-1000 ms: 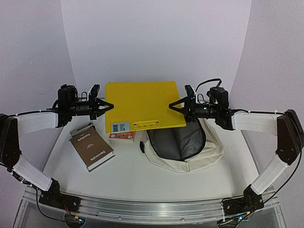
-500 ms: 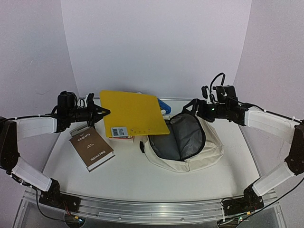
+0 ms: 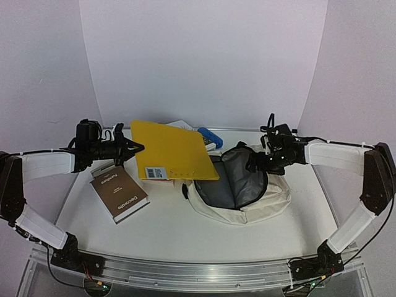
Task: Pack the student bag
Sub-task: Pick up the files from the center of the board, then place the files in the student bag.
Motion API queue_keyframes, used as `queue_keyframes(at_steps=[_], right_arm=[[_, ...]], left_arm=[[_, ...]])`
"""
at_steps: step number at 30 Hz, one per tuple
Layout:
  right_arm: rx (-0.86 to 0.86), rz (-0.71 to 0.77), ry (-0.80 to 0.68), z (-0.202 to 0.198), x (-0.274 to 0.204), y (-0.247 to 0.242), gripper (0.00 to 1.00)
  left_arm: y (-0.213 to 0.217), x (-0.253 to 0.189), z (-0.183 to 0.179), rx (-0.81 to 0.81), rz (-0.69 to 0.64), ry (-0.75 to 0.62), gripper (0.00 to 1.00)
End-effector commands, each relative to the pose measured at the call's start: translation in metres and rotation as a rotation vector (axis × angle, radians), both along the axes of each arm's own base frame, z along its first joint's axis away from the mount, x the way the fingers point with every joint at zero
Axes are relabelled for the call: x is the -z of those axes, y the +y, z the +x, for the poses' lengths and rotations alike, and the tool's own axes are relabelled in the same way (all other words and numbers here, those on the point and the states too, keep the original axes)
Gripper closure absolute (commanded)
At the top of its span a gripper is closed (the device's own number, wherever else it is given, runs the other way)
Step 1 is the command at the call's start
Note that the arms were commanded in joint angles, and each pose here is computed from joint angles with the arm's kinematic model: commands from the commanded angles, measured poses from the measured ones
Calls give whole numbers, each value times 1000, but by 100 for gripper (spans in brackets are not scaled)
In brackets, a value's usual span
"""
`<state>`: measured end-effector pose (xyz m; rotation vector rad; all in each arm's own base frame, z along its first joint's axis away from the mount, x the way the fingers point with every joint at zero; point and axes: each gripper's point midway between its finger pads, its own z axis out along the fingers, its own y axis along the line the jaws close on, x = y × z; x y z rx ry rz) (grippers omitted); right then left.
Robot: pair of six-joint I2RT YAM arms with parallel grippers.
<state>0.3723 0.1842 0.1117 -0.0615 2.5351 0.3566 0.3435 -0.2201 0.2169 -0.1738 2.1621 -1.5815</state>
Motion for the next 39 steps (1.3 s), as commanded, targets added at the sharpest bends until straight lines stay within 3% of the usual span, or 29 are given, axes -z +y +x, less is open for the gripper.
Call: queue_keyframes(at_steps=[1,4,11,18,22,26,30,34,39], right_arm=[[-30,7,-10,12,1,18,5],[17,-65,-59,19,-4,14,5],[107,-426,-261,9,-40,25,3],[42,-514,-281,1,-34,60,6],[64,-521,-253,3,-21,63,23],[57,-464,-241,4,-25,73,55],[66,-379,-286,6,-59,80,84],[90,-263,-346,6,-106,85,97],[139,-130,-401,0,-153,82,100]], left_arm=[[-5,-23,4,14,-32,-63,100],[-6,-19,5,10,-28,-53,100],[-7,-9,8,10,-22,-23,100],[-8,-4,8,17,-7,-7,100],[-7,-4,7,15,-3,-7,100],[-6,-3,4,16,2,-2,100],[-5,-3,3,9,2,15,100],[-10,-6,1,4,-3,23,100],[-29,-2,-5,12,-19,55,100]])
